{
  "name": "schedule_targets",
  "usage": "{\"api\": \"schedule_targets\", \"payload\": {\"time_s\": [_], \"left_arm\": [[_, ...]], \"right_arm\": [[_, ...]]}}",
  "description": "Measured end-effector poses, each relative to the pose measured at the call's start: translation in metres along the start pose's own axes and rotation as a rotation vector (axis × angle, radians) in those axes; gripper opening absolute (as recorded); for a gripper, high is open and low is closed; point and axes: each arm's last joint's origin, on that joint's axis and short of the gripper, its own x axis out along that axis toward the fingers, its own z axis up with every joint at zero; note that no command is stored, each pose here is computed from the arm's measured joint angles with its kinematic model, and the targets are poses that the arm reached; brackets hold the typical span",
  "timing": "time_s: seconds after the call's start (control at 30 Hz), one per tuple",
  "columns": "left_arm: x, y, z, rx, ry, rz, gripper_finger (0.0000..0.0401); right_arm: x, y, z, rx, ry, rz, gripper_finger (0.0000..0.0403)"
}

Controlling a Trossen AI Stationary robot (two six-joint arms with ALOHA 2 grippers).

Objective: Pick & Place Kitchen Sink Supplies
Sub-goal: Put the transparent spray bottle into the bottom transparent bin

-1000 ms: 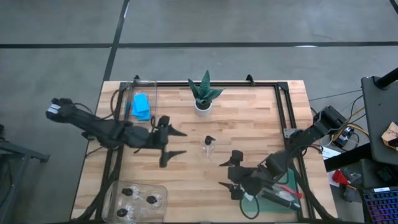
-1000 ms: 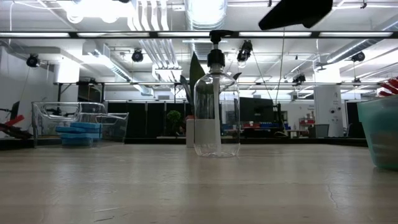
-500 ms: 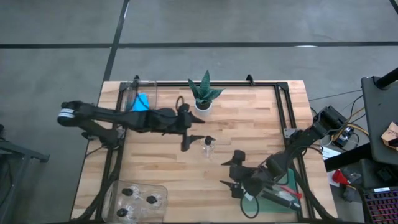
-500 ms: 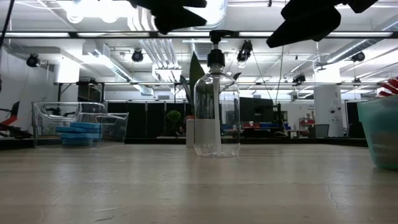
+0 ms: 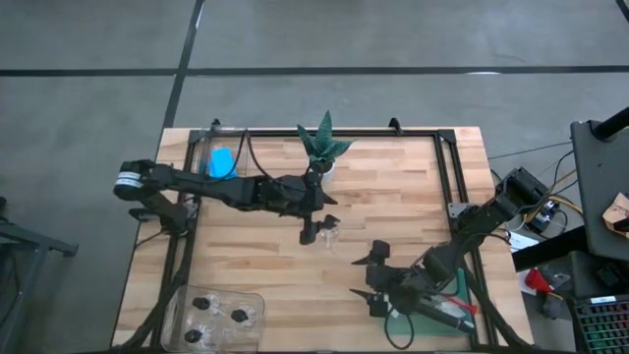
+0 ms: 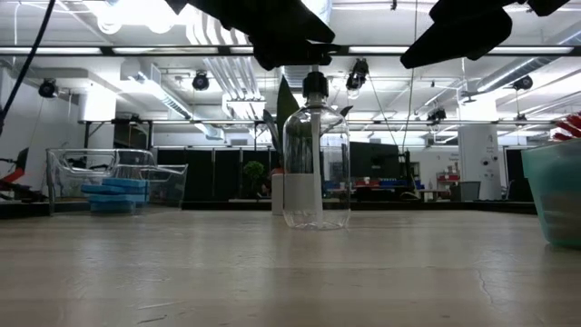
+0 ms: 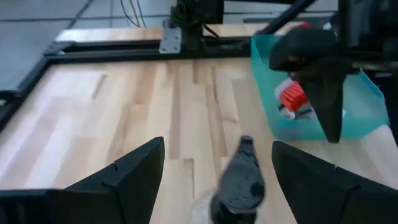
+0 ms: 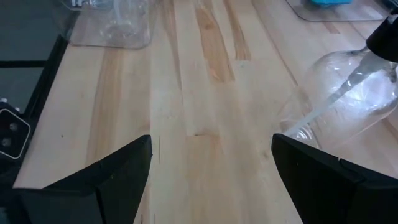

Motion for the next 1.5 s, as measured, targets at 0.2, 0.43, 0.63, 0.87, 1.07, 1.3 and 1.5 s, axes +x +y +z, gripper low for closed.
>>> {"api": "schedule_targets", "payload": {"time_s": [0.2, 0.43, 0.63, 0.87, 1.07, 1.3, 1.5], "left_arm": [[0.007, -0.002, -0.006, -0.019, 0.029, -0.056, 0.0278], [0.01, -0.002, -0.008, -0.027, 0.041, -0.058, 0.0226], [0.008, -0.002, -0.007, -0.04, 0.037, -0.062, 0.0135], [0.008, -0.002, -0.008, -0.043, 0.041, -0.066, 0.0079], [0.003, -0.003, -0.005, -0.085, 0.036, -0.088, 0.0079], [-0.042, -0.011, 0.018, -0.138, -0.033, -0.17, 0.0079], [-0.105, -0.025, 0.034, -0.209, -0.078, -0.229, 0.0079]], "right_arm": [[0.0, 0.0, 0.0, 0.003, -0.005, -0.001, 0.0325], [0.0, 0.0, 0.001, 0.006, -0.008, 0.001, 0.0325], [0.0, 0.0, 0.0, 0.005, -0.008, 0.001, 0.0325], [0.001, -0.001, -0.003, 0.004, -0.002, -0.003, 0.0325], [0.001, -0.002, -0.002, 0.007, -0.014, -0.022, 0.0325], [0.001, -0.002, -0.003, -0.005, -0.016, -0.026, 0.0325], [0.001, -0.003, -0.002, -0.033, -0.045, -0.079, 0.0325]]}}
